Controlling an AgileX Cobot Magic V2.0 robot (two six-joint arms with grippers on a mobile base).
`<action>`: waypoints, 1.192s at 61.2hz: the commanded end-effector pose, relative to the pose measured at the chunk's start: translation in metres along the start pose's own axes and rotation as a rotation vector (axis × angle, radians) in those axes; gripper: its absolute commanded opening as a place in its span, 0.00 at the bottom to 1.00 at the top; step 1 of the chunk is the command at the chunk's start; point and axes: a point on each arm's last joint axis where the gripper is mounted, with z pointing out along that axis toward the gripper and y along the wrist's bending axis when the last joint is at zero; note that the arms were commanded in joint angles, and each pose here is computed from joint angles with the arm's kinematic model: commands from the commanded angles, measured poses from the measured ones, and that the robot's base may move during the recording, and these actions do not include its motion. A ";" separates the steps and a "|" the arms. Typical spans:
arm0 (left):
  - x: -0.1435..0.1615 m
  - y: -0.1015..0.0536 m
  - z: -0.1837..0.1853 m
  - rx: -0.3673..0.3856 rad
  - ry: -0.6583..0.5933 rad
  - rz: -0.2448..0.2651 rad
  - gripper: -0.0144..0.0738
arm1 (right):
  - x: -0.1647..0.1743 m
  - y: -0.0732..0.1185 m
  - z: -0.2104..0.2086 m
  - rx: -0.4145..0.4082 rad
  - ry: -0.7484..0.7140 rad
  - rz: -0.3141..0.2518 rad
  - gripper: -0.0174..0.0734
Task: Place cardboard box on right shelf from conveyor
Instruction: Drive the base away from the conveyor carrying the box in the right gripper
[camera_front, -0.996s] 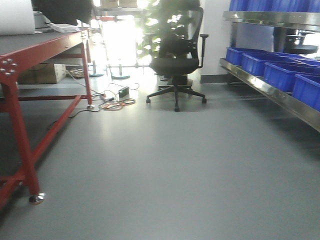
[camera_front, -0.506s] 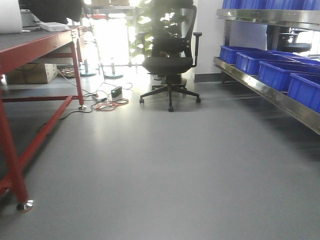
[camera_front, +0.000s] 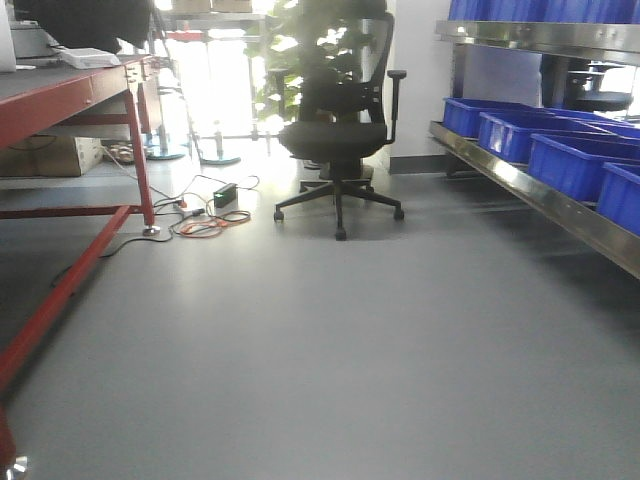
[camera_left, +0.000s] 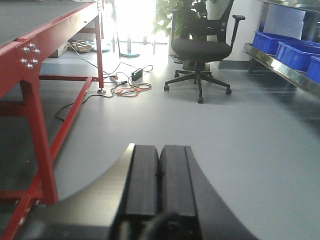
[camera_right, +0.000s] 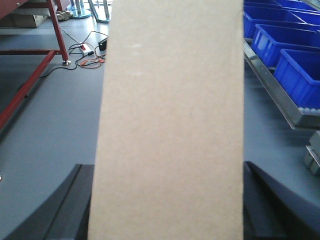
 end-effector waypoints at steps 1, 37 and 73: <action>-0.006 0.000 -0.001 0.000 -0.094 -0.005 0.03 | -0.015 0.001 -0.002 -0.004 -0.101 -0.015 0.45; -0.006 0.000 -0.001 0.000 -0.094 -0.005 0.03 | -0.015 0.001 -0.002 -0.004 -0.101 -0.015 0.45; -0.006 0.000 -0.001 0.000 -0.094 -0.005 0.03 | -0.015 0.001 -0.002 -0.004 -0.101 -0.015 0.45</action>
